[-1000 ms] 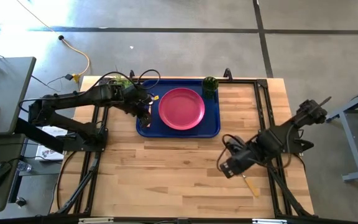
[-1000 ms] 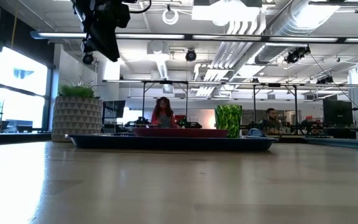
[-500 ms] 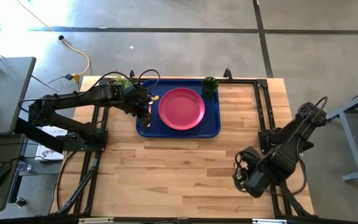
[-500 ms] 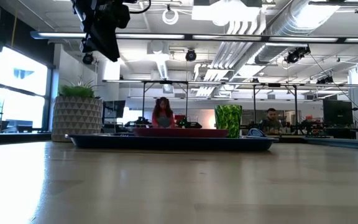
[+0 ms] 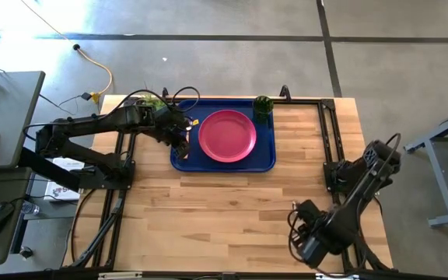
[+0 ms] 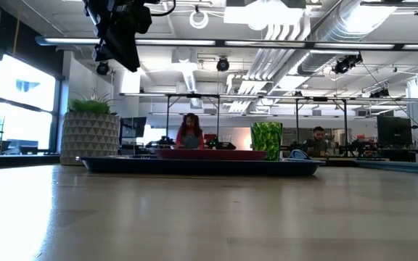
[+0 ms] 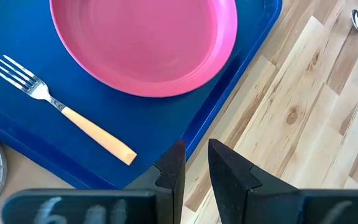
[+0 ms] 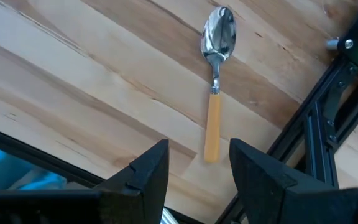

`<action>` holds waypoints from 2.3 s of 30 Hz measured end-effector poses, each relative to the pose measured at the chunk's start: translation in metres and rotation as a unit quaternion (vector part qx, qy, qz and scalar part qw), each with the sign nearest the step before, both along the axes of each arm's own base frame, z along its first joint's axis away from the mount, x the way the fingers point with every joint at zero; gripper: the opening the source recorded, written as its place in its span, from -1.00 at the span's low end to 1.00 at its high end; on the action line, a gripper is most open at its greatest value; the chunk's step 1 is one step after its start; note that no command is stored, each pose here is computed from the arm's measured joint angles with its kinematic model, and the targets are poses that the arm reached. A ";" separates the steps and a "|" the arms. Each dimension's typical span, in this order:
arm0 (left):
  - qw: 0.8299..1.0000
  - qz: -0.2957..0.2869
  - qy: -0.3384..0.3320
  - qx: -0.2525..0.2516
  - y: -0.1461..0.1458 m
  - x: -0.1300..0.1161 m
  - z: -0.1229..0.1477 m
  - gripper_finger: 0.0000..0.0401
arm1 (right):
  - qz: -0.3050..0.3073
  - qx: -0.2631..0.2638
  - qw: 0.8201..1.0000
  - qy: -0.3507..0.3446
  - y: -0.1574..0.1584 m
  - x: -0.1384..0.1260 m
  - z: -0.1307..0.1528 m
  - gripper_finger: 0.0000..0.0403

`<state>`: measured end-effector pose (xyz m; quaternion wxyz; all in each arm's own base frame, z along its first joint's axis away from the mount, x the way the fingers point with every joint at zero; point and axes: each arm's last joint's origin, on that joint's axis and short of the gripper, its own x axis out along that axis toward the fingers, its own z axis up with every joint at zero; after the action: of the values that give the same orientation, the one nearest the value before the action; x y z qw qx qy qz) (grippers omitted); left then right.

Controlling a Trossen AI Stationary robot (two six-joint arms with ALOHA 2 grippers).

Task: Pick and place plate/cup/fork/spoon on tray
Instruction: Put the orange spoon on the left of the pink plate on the blue tray

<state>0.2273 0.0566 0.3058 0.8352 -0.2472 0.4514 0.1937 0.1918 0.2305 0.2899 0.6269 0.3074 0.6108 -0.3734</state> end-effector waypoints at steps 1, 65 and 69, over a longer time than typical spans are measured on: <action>1.000 0.003 0.000 -0.002 0.000 0.000 0.000 -0.71 | 0.000 0.000 1.000 0.004 0.001 0.000 -0.002 -0.20; 1.000 0.024 -0.001 -0.009 0.000 0.000 0.000 -0.71 | -0.042 0.146 0.988 -0.009 -0.056 -0.047 -0.154 -0.21; 1.000 0.024 -0.001 -0.008 0.000 0.000 0.000 -0.71 | -0.046 0.140 0.989 0.002 -0.055 -0.046 -0.159 -0.23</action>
<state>0.2273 0.0570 0.3056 0.8288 -0.2651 0.4459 0.2098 0.1463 0.1756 0.1310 0.5583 0.4194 0.6435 -0.3136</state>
